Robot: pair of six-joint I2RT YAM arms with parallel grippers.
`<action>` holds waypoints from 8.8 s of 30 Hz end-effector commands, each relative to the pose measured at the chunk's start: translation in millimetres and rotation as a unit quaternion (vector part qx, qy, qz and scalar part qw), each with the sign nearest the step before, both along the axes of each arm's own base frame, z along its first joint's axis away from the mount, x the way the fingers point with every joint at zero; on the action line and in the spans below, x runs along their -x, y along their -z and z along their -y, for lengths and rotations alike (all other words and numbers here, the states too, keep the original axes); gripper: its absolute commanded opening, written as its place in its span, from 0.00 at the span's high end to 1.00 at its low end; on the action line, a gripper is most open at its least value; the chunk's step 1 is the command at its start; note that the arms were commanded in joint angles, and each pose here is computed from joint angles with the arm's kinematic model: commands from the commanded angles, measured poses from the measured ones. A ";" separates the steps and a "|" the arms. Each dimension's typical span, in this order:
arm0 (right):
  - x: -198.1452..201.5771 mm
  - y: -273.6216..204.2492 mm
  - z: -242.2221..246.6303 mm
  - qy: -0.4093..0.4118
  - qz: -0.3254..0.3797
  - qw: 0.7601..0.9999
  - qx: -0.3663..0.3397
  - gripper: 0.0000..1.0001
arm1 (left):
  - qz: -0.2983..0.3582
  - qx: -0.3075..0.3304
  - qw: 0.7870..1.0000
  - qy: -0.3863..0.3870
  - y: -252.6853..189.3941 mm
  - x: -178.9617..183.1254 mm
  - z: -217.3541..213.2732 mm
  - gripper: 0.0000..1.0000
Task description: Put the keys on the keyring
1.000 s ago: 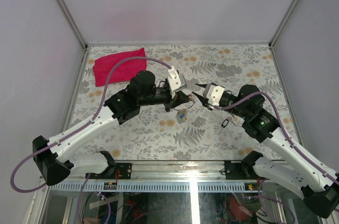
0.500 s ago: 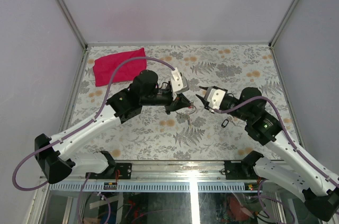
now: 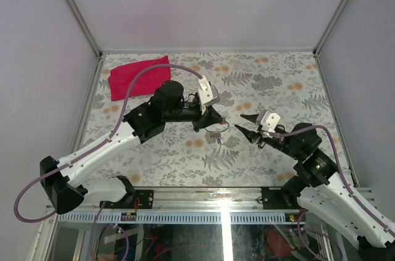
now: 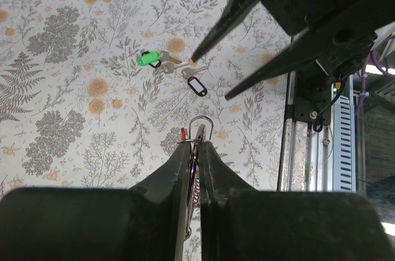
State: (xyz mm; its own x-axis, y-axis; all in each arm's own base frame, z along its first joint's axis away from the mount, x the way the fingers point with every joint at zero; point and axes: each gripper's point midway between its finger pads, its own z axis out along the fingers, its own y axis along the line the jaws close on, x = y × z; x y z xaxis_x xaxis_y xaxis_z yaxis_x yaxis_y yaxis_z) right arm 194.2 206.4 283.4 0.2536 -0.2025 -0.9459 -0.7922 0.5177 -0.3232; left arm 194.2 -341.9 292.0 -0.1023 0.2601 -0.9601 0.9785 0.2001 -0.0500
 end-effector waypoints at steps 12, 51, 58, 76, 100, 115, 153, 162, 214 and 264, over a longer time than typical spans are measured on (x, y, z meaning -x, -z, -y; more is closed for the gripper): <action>19.5 -6.3 -33.7 -0.086 -0.069 0.981 -0.158 0.49 | -0.002 0.075 0.997 0.003 -58.9 12.3 -0.4 1.00; 10.7 12.0 -48.5 -0.097 -0.110 0.974 -0.175 0.65 | -0.004 0.101 0.995 -0.012 -73.2 12.6 -3.2 1.00; 9.9 10.0 -51.3 -0.102 -0.115 0.969 -0.193 0.73 | -0.005 0.100 0.995 -0.015 -72.0 11.2 -3.2 1.00; 9.5 5.7 -50.8 -0.100 -0.120 0.964 -0.215 1.00 | -0.006 0.099 0.995 -0.025 -69.4 7.5 -3.2 1.00; 16.2 -6.9 -49.2 -0.112 -0.125 0.956 -0.239 1.00 | 0.033 0.056 0.996 -0.067 -67.6 -1.9 -23.6 0.61; 34.8 -15.7 -54.1 -0.159 -0.123 0.960 -0.197 1.00 | 0.051 0.001 0.999 -0.001 -59.6 15.2 -27.3 0.64; 11.7 -22.9 -15.0 -0.027 -0.073 0.978 -0.191 0.59 | -0.014 -0.036 0.999 -0.001 -30.1 6.7 -9.2 1.00; 5.6 -2.5 -2.0 0.016 -0.077 0.985 -0.156 0.63 | -0.023 -0.016 0.999 -0.020 -36.6 1.8 -5.7 1.00; 19.0 30.7 -77.6 -0.083 -0.042 0.974 -0.208 0.61 | 0.025 0.030 0.998 -0.056 -87.5 -7.0 -14.1 1.00; 58.7 20.3 -48.0 -0.124 -0.016 0.981 -0.147 0.61 | -0.066 0.050 0.994 -0.071 -84.4 -25.2 -0.2 1.00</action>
State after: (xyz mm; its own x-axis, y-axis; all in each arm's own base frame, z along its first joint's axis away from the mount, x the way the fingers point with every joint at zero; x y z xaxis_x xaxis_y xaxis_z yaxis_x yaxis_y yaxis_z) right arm 150.3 241.5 239.0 0.2298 0.0906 -0.9690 -0.8706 0.4643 -0.1631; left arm 210.1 -332.8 345.1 -0.2747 0.2329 -0.9329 0.9222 0.3384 -0.1871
